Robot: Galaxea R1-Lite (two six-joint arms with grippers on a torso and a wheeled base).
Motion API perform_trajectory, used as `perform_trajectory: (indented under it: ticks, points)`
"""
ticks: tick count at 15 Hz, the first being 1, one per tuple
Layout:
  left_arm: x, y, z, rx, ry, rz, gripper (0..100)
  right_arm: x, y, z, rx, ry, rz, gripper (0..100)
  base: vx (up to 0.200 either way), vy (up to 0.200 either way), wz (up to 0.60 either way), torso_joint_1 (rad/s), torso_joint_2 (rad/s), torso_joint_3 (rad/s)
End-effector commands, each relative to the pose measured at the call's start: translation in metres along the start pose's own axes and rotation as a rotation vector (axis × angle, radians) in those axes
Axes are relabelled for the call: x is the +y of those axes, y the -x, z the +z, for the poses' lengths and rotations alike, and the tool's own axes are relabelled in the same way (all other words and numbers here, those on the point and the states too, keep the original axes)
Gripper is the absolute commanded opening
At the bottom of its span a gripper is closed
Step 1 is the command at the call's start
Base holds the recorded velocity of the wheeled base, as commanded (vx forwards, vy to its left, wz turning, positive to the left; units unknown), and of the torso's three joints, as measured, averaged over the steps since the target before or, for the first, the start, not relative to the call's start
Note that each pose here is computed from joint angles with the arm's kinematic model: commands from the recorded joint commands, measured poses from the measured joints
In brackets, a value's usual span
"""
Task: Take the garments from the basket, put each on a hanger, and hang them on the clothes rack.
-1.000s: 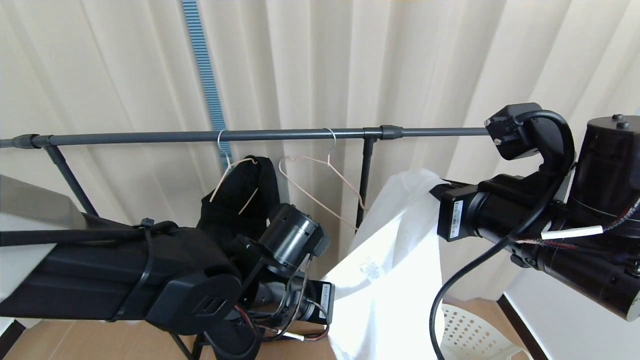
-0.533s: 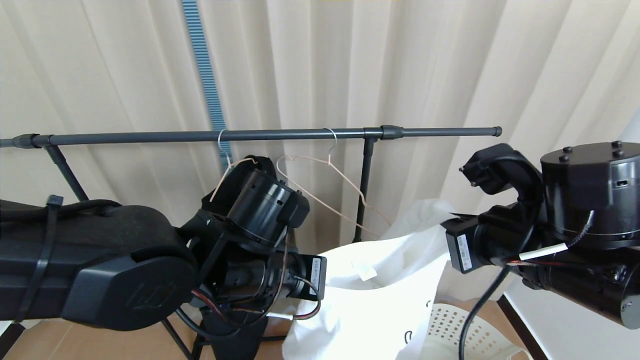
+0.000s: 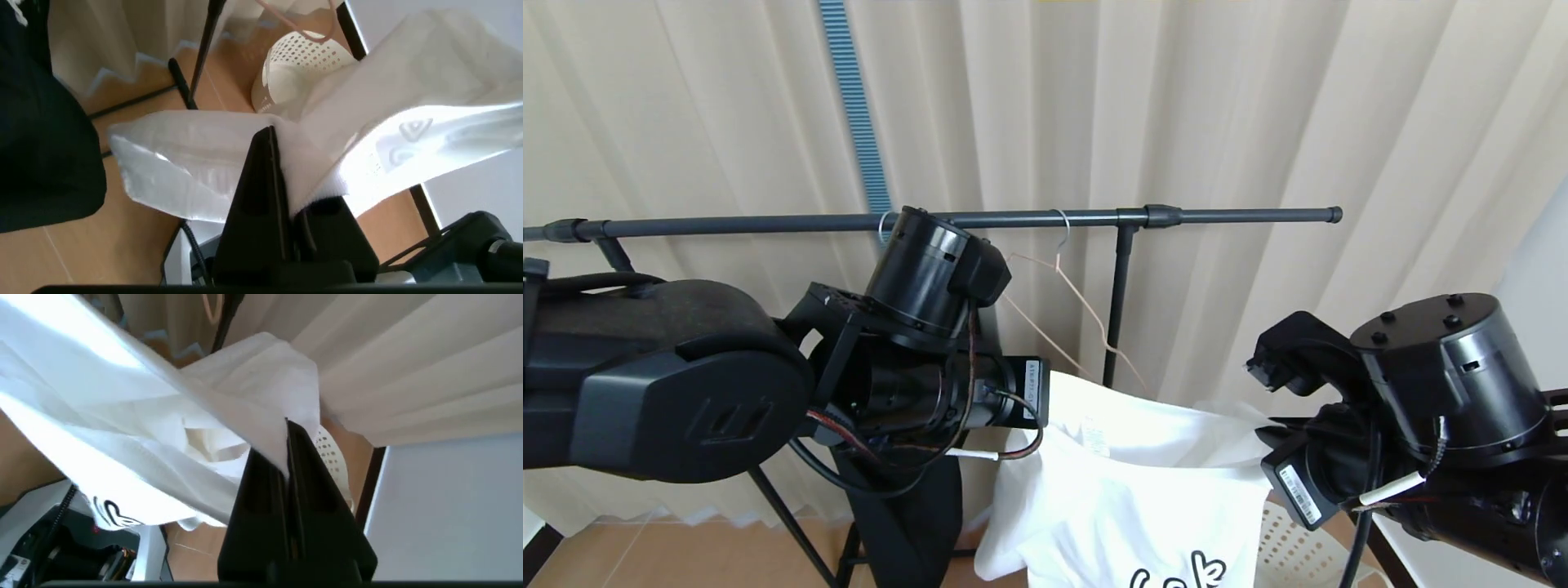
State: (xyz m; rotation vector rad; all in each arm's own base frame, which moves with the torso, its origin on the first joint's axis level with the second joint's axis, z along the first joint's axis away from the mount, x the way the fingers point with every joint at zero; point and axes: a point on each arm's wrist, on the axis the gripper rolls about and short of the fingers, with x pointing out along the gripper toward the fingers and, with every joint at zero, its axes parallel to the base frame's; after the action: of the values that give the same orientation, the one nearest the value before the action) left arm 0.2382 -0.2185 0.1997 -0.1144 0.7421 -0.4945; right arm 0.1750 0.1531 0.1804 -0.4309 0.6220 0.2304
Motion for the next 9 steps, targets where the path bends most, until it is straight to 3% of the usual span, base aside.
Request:
perform_trajectory:
  ticks: [1,5,6,9]
  points:
    - [0.000,0.003,0.003,-0.013,0.003,-0.002,0,0.005,0.001,0.000,0.002,0.018,0.011,0,0.000,0.000,0.00,0.000,0.00,0.000]
    - [-0.003,0.006,0.010,-0.042,-0.010,-0.016,0,0.009,-0.001,-0.003,0.013,0.031,0.017,0,0.000,0.000,0.00,0.000,0.00,0.000]
    - [-0.006,0.008,0.016,-0.061,-0.014,-0.027,0,0.011,-0.001,-0.006,0.021,0.045,0.021,100,0.000,0.000,0.00,0.000,0.00,0.000]
    - [-0.015,0.015,0.026,-0.103,-0.066,-0.055,0,0.019,-0.005,-0.011,0.044,0.073,0.042,100,0.000,0.000,0.00,0.000,0.00,0.000]
